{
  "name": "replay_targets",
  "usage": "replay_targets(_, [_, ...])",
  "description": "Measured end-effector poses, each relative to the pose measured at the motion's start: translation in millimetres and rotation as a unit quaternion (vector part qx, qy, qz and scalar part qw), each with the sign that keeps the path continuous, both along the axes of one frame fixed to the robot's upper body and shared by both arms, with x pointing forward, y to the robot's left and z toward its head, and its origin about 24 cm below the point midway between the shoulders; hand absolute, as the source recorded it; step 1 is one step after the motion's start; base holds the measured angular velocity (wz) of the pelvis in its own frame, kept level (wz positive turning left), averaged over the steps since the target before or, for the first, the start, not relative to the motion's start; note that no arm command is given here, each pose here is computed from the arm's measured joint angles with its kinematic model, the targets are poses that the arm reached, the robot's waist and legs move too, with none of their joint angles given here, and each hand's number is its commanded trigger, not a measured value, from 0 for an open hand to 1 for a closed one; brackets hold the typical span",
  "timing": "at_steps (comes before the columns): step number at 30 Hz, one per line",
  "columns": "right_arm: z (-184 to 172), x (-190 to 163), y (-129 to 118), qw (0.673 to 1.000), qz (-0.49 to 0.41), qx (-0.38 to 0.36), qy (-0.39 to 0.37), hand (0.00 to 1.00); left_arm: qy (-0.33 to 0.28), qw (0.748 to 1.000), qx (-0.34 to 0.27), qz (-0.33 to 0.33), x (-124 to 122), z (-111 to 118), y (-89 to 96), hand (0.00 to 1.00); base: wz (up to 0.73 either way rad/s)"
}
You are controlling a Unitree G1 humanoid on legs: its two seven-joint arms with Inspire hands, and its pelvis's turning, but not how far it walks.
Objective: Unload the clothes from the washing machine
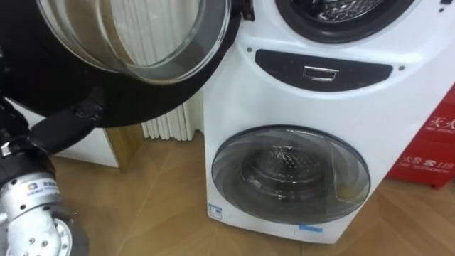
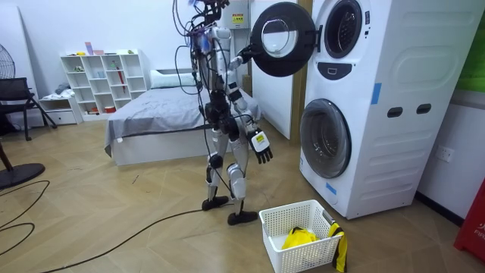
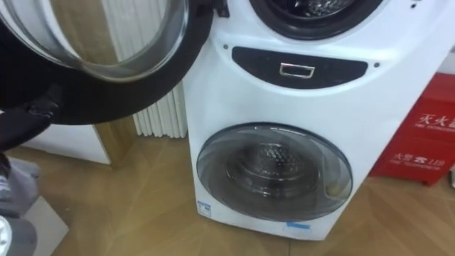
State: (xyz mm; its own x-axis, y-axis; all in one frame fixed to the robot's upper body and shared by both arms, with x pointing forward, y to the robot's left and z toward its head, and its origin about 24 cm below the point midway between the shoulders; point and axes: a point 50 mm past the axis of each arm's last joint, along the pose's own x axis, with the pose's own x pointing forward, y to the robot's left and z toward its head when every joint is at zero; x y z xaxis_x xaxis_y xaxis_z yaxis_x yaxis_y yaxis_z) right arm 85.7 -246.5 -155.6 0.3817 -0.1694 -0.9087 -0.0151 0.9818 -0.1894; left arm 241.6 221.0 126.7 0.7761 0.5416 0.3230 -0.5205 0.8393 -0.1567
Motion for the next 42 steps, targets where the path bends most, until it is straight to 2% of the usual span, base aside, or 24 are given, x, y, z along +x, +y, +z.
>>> replay_targets(11, [5, 14, 8, 0.999, 0.023, -0.002, -0.036, 0.00, 0.007, 0.999, -0.025, -0.034, -5, -18, 8.2, 0.00, -0.06])
replay_targets(17, [4, 16, 14, 0.999, 0.026, 0.008, -0.043, 0.00, 0.019, 0.998, -0.035, -0.056, -14, -33, -4.7, 0.00, 0.01])
replay_targets(22, [3, 18, 14, 0.998, 0.026, 0.009, -0.049, 0.00, 0.069, 0.989, -0.084, -0.098, -21, -60, -22.6, 0.00, 0.00])
replay_targets(23, [3, 19, 15, 0.998, 0.027, 0.011, -0.052, 0.00, 0.087, 0.983, -0.103, -0.121, -22, -66, -32.6, 0.00, 0.00])
replay_targets(24, [4, 20, 16, 0.998, 0.032, 0.011, -0.056, 0.00, 0.110, 0.973, -0.099, -0.176, -23, -73, -50.4, 0.00, -0.12])
replay_targets(25, [4, 25, 18, 0.997, 0.043, 0.012, -0.063, 0.00, 0.131, 0.953, -0.076, -0.263, -24, -77, -74.1, 0.00, -0.19])
replay_targets(26, [5, 29, 20, 0.996, 0.048, 0.014, -0.068, 0.00, 0.138, 0.940, -0.067, -0.304, -25, -79, -86.2, 0.00, -0.38])
replay_targets(27, [7, 35, 24, 0.995, 0.058, 0.016, -0.078, 0.00, 0.146, 0.911, -0.051, -0.382, -27, -80, -111.5, 0.00, -0.41])
replay_targets(28, [7, 36, 25, 0.995, 0.062, 0.017, -0.081, 0.00, 0.147, 0.894, -0.042, -0.421, -27, -79, -124.5, 0.00, -0.54])
replay_targets(30, [7, 38, 29, 0.994, 0.072, 0.021, -0.083, 0.00, 0.136, 0.829, -0.004, -0.542, -27, -74, -161.1, 0.00, -0.58])
replay_targets(33, [5, 31, 29, 0.995, 0.064, 0.025, -0.075, 0.00, 0.132, 0.782, 0.020, -0.609, -27, -74, -177.3, 0.00, -0.44])
replay_targets(35, [4, 28, 28, 0.996, 0.046, 0.030, -0.072, 0.00, 0.143, 0.770, 0.023, -0.622, -28, -80, -177.2, 0.00, -0.25])
replay_targets(42, [4, 29, 30, 0.996, 0.019, 0.047, -0.078, 0.00, 0.175, 0.755, 0.032, -0.632, -29, -93, -177.0, 0.00, -0.02])
